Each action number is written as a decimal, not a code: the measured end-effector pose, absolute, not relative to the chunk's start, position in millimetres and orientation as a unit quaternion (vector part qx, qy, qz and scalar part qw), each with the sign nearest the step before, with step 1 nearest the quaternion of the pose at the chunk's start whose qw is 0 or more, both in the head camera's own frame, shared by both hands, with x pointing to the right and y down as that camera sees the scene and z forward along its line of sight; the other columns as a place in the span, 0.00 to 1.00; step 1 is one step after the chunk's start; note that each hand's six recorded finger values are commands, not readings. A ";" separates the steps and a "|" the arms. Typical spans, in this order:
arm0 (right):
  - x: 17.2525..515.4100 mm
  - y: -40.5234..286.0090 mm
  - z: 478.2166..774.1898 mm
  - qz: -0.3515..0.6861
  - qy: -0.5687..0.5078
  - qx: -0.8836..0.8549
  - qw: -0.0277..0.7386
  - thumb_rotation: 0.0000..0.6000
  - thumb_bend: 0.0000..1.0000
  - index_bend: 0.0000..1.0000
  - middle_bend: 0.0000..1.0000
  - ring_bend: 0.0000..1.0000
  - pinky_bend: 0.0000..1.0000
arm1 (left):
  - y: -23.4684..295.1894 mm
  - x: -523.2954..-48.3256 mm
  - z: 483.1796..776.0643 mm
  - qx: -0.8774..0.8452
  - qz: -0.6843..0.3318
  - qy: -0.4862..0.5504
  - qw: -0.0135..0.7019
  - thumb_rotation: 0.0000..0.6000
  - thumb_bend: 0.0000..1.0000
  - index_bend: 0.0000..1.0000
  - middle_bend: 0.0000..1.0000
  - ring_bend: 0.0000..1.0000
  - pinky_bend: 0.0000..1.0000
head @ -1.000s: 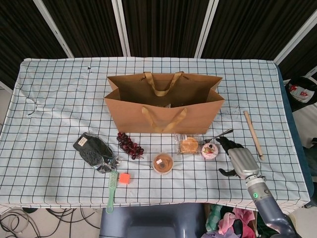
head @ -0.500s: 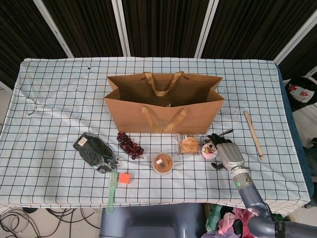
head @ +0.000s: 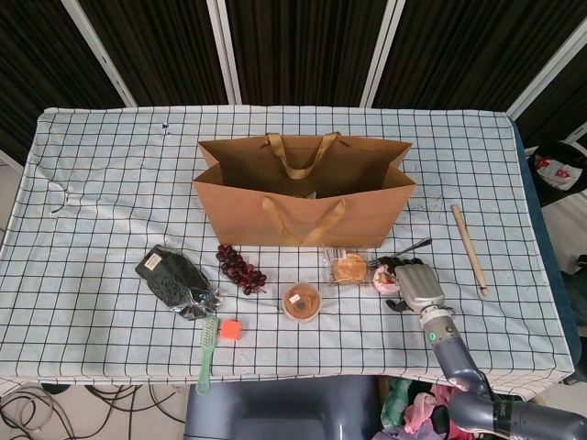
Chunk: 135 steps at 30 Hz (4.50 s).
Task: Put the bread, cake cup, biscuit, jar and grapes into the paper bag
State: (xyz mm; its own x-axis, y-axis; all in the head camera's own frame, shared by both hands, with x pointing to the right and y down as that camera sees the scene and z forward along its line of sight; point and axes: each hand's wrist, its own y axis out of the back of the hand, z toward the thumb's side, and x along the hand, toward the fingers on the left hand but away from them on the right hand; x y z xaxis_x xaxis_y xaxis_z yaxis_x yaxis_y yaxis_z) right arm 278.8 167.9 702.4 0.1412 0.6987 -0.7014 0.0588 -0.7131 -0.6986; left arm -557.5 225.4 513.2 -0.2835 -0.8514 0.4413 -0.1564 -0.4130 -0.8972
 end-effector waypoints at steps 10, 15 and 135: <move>273.2 164.2 697.7 0.575 -0.295 -0.712 0.273 1.00 0.45 0.39 0.39 0.40 0.26 | 225.4 -557.6 513.7 -0.534 -0.649 0.470 0.268 1.00 0.10 0.01 0.08 0.00 0.06; 275.4 158.7 679.0 0.552 -0.325 -0.717 0.274 1.00 0.45 0.39 0.38 0.40 0.26 | 225.4 -557.9 513.4 -0.533 -0.650 0.471 0.268 1.00 0.10 0.01 0.08 0.00 0.06; 209.8 160.3 668.8 0.564 -0.260 -0.724 0.301 1.00 0.23 0.06 0.06 0.14 0.21 | 223.4 -557.5 522.5 -0.537 -0.659 0.456 0.263 1.00 0.10 0.01 0.08 0.00 0.05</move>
State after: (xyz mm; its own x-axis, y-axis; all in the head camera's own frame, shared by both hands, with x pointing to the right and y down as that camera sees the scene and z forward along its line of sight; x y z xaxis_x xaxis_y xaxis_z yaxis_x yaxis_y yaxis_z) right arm 209.8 160.3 668.8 0.2293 0.7158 -0.6596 0.0375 -0.6836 -0.7289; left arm -557.5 223.4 522.5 -0.2855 -0.8365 0.4677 -0.1434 -0.4453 -0.8838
